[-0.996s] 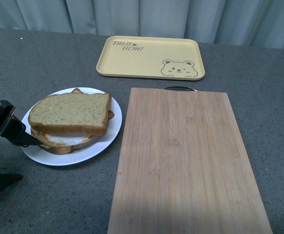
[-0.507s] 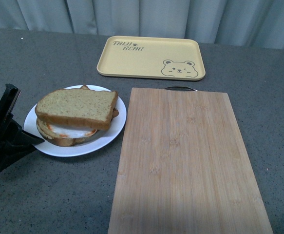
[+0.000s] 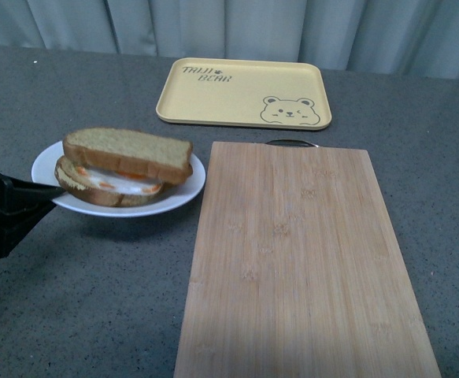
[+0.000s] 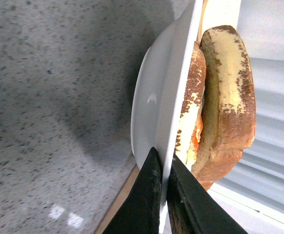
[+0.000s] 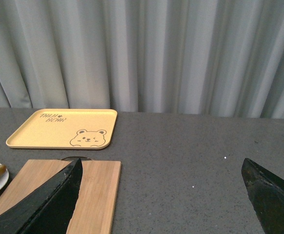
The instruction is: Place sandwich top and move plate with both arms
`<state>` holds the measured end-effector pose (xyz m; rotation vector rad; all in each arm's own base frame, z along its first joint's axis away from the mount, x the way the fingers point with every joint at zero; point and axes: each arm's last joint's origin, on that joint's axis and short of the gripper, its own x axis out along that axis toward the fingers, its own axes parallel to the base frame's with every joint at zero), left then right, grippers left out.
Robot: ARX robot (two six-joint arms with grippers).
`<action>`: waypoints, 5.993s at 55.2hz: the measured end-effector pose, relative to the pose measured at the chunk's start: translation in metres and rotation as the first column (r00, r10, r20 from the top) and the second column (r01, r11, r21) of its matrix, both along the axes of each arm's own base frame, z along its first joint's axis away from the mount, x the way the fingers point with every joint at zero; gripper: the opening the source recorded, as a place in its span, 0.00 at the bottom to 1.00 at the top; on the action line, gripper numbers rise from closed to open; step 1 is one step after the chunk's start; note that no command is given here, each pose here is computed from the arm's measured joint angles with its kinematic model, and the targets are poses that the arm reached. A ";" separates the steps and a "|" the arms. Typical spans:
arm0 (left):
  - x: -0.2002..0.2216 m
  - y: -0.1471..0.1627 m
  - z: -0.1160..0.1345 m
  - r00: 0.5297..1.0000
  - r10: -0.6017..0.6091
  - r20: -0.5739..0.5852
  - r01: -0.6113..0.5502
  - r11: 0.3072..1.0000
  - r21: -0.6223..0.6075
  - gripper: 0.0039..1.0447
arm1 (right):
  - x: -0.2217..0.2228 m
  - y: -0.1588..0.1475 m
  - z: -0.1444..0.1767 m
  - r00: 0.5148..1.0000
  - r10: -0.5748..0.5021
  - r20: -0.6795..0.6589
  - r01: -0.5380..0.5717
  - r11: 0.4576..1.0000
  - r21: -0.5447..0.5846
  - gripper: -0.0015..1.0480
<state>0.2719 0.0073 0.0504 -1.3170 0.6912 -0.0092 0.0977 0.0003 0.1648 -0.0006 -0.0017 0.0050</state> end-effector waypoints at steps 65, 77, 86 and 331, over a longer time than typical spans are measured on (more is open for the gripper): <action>0.229 -0.105 0.021 0.984 -0.170 0.053 0.173 0.983 -0.053 0.03 | 0.000 0.000 0.000 1.000 0.000 0.000 0.000 1.000 0.000 0.91; 0.243 -0.109 0.010 0.986 -0.168 0.022 0.169 0.985 -0.045 0.03 | 0.000 0.000 0.000 1.000 0.000 0.000 0.000 1.000 0.000 0.91; 0.248 -0.113 0.006 0.985 -0.172 0.016 0.172 0.984 -0.044 0.03 | 0.000 0.000 0.000 1.000 0.000 0.000 0.000 1.000 0.000 0.91; -0.175 -0.008 0.119 0.794 -0.369 0.483 -0.396 0.289 0.872 0.91 | 0.000 0.000 0.000 1.000 0.000 0.000 0.000 1.000 0.000 0.91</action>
